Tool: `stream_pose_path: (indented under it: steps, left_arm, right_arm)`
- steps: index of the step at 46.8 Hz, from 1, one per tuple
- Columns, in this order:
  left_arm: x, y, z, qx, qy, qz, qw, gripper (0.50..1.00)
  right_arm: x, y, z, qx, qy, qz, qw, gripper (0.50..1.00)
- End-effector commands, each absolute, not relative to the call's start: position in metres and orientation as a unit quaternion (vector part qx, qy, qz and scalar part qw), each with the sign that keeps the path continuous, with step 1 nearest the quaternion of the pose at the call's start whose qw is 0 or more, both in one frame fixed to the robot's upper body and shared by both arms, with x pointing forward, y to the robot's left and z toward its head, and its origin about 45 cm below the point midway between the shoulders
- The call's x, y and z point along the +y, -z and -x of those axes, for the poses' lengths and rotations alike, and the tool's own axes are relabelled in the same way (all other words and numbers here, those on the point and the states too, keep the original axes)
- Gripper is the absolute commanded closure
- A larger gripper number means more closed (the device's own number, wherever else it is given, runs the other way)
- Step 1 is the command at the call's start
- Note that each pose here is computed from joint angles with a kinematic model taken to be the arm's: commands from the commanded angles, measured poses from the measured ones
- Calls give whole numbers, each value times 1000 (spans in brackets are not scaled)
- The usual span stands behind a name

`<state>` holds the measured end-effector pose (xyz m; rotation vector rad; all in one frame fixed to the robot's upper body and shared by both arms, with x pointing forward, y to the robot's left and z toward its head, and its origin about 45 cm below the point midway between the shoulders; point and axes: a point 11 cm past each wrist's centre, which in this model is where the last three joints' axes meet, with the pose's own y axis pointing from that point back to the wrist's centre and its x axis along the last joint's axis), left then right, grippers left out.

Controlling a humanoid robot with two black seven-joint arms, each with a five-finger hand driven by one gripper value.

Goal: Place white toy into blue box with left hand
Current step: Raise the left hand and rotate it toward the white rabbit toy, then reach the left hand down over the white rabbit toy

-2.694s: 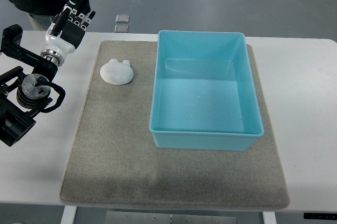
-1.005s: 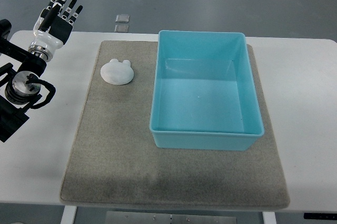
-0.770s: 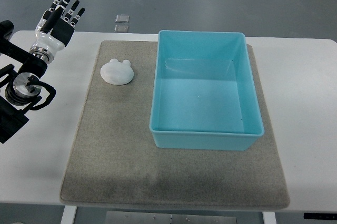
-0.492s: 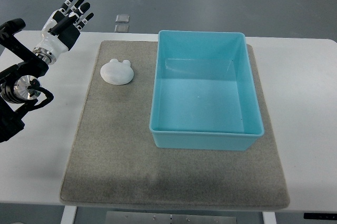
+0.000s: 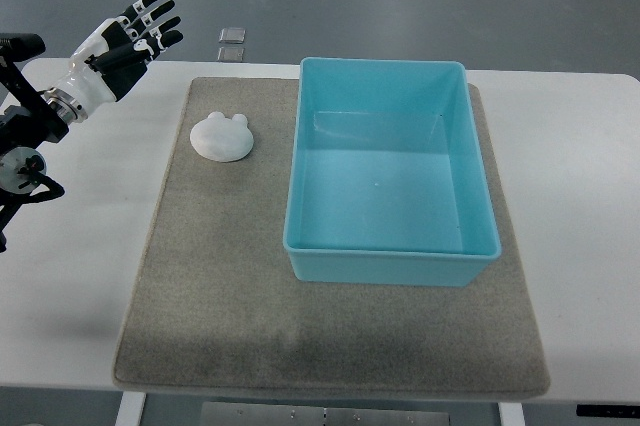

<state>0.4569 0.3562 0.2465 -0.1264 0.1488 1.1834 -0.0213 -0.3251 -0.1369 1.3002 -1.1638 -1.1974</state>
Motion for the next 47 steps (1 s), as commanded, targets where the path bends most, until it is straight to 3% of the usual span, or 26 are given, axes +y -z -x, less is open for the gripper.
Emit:
stream_pose_path:
  steps: [1, 16, 27, 35, 47]
  left_arm:
    - [357, -253, -456, 39, -547, 37, 836, 508]
    - [338, -276, -445, -101, -459, -61, 880, 540]
    - [333, -266, -440, -173, -407, -153, 884, 553]
    - [326, -278, -430, -244, -349, -177, 888, 553]
    - [328, -271, -426, -271, -321, -219, 881, 557]
  right_arm:
    - [-325, 137, 21, -479, 493, -536, 491, 564]
    - [-325, 137, 21, -479, 493, -536, 490, 564]
    - [-325, 137, 21, -479, 493, -535, 491, 564]
    - [-325, 137, 21, -479, 493, -536, 490, 564]
    - [-325, 137, 21, -479, 493, -536, 490, 564]
